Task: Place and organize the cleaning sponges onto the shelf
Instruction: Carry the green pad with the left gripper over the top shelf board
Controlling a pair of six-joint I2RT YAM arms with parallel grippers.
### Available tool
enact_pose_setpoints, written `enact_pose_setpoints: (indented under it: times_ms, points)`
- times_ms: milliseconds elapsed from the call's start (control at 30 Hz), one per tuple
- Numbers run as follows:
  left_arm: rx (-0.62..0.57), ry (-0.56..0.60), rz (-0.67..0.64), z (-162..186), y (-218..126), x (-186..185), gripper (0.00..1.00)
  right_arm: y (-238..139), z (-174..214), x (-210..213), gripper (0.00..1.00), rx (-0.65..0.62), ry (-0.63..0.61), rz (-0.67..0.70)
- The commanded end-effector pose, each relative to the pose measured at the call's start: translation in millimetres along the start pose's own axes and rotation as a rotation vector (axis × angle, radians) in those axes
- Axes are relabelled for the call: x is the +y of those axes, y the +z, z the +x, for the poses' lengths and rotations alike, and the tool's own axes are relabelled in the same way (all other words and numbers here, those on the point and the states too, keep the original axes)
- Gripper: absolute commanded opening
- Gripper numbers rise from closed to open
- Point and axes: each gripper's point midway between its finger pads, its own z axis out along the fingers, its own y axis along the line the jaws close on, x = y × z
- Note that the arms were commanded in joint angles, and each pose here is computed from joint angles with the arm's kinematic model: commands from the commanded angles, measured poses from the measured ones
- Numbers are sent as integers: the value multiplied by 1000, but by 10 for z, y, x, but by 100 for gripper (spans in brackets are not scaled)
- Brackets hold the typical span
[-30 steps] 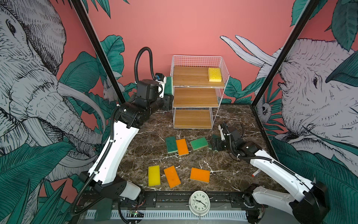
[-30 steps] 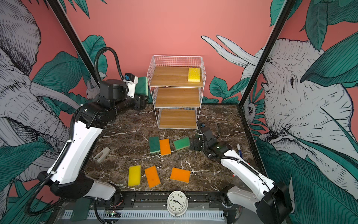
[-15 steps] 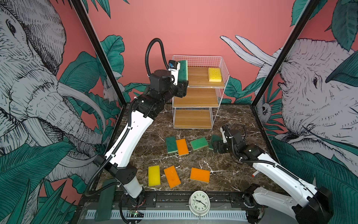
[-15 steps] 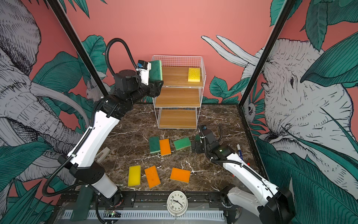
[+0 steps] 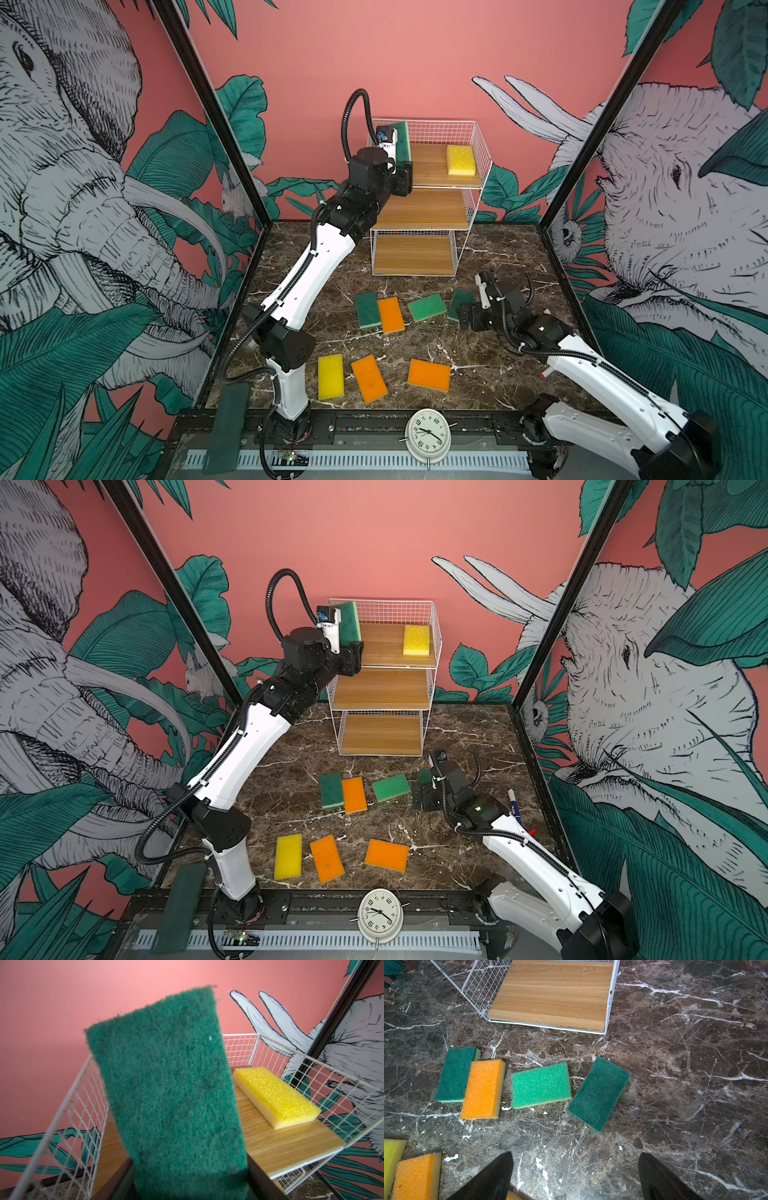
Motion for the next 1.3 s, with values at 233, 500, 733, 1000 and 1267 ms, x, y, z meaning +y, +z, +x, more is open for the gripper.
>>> enact_pose_setpoints:
  times_ms: [233,500,733,1000,1267]
  points:
    - [-79,81,-112,-306,-54,-78,68,11,-71,39,96,-48,33,-33]
    - [-56,96,-207,-262,-7,63,68,28,-55,64,96,-51,36,-50]
    - [-25,135,-226,-186,57,73,69,46,-46,83,97,-53,36,-62]
    - [-3,162,-299,-97,104,184,71,60,-41,95,97,-51,34,-68]
    - [19,128,-322,-17,168,331,73,71,-20,105,96,-42,34,-74]
